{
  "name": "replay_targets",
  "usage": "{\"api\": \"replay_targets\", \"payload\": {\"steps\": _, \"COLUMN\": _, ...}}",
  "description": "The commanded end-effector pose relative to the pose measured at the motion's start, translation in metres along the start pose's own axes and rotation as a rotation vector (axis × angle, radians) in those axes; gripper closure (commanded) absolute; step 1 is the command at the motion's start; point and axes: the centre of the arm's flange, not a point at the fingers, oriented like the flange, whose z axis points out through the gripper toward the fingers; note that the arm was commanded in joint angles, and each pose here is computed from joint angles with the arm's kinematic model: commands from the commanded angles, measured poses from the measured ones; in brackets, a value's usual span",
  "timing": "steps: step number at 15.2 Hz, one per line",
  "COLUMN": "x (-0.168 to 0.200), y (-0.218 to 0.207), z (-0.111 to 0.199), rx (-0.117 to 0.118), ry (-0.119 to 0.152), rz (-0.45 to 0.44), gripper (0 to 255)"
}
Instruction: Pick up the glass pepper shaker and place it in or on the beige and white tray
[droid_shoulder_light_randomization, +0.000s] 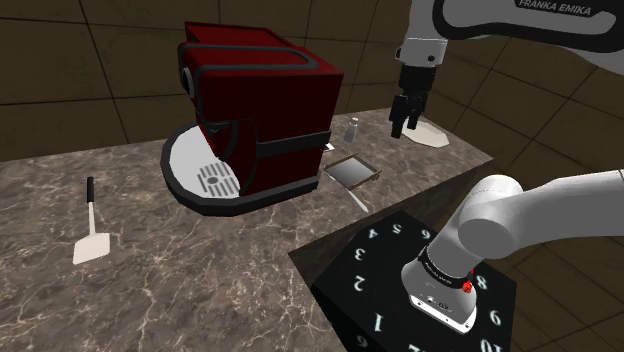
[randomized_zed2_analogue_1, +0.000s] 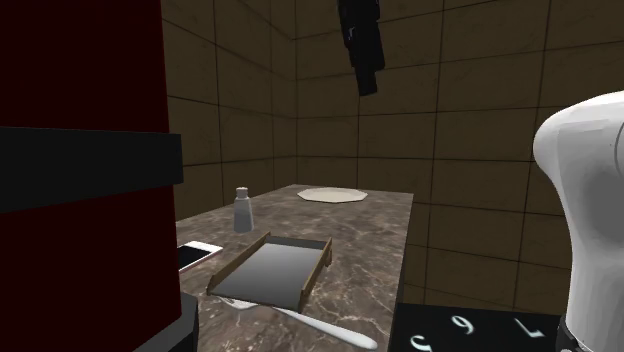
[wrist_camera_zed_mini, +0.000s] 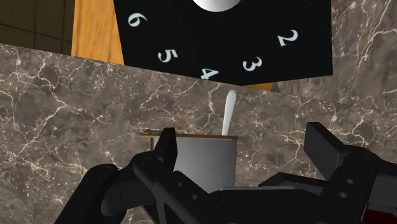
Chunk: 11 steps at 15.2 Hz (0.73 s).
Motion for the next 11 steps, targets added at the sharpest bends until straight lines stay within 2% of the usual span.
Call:
{"api": "replay_targets", "payload": {"steps": 1, "x": 0.0, "y": 0.0, "z": 0.0, "rx": 0.0, "ry": 0.0, "rz": 0.0, "gripper": 0}}
{"api": "replay_targets", "payload": {"steps": 11, "x": 0.09, "y": 0.07, "z": 0.039, "rx": -0.035, "ry": 0.076, "rz": 0.057, "gripper": 0}}
